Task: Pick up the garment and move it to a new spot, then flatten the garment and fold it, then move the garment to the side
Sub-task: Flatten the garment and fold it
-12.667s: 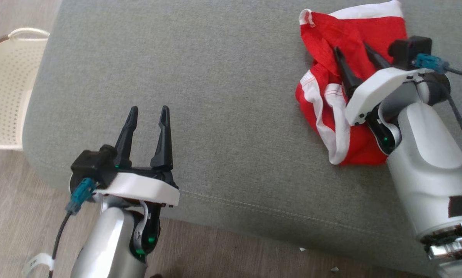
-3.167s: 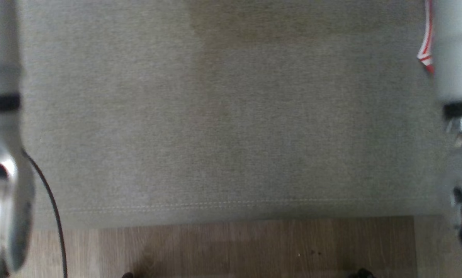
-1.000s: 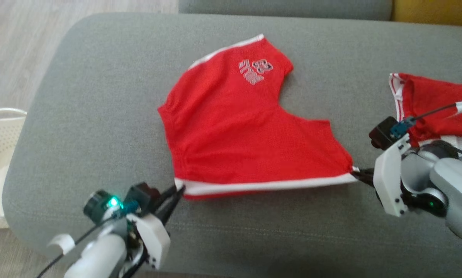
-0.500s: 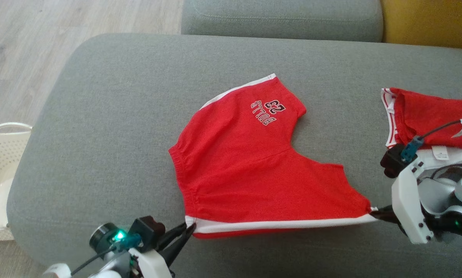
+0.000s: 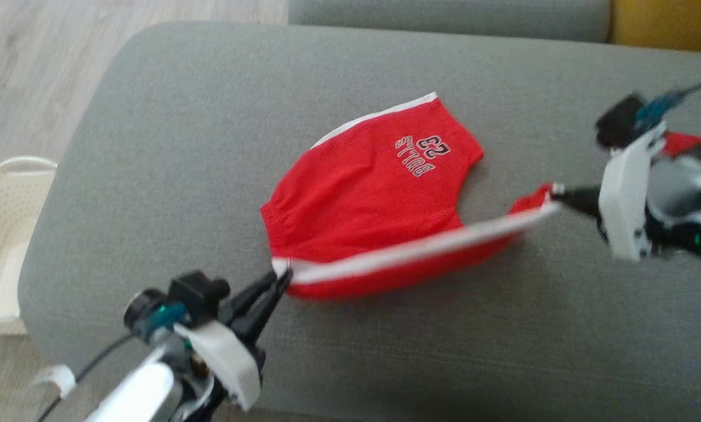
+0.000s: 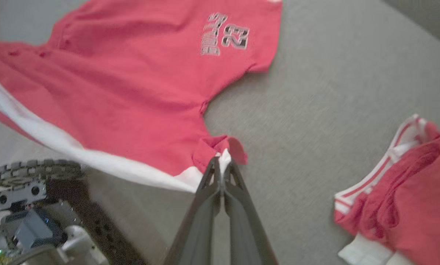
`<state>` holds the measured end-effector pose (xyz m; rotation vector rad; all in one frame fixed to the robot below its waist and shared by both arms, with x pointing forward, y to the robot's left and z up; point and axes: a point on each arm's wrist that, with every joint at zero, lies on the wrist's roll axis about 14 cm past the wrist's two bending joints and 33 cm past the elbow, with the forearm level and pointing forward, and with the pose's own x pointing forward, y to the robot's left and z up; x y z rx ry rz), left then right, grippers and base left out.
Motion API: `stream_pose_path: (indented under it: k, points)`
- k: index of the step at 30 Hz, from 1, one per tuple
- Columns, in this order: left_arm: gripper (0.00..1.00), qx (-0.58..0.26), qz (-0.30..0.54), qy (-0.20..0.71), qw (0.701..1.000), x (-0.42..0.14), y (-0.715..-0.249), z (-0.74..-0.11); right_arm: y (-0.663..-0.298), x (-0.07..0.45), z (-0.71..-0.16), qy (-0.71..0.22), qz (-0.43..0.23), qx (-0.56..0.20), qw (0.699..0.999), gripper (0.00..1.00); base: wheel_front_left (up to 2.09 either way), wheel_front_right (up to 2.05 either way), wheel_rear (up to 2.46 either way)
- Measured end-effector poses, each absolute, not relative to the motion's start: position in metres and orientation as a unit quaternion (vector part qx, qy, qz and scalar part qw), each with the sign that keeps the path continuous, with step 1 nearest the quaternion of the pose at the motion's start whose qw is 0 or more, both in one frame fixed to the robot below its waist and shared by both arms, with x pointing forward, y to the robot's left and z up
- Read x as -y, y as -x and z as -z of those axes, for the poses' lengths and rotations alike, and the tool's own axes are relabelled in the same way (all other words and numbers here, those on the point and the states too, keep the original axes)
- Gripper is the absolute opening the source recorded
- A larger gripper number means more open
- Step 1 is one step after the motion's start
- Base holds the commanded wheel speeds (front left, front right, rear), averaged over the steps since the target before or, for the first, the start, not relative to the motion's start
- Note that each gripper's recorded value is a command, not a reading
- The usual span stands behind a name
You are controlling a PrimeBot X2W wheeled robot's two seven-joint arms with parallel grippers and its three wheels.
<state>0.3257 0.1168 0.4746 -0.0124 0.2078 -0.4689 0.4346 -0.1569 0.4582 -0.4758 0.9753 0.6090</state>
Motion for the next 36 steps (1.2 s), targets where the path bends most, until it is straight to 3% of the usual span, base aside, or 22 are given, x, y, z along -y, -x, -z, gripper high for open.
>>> stream_pose_path:
  k: [7,18,36]
  points:
    - [0.00,-0.075,0.201,0.063,0.975,-0.121,-0.362,-0.494,-0.498,0.122,-0.478,0.212,-0.289,-0.400,0.844,0.00,0.00,0.00,0.00]
    - [0.00,-0.079,0.161,0.071,0.981,-0.136,-0.418,-0.481,-0.577,0.086,-0.465,0.227,-0.286,-0.353,0.861,0.00,0.00,0.00,0.00]
    - [0.00,-0.113,0.091,0.063,0.987,-0.162,-0.462,-0.438,-0.632,0.051,-0.416,0.239,-0.289,-0.339,0.863,0.00,0.00,0.00,0.00]
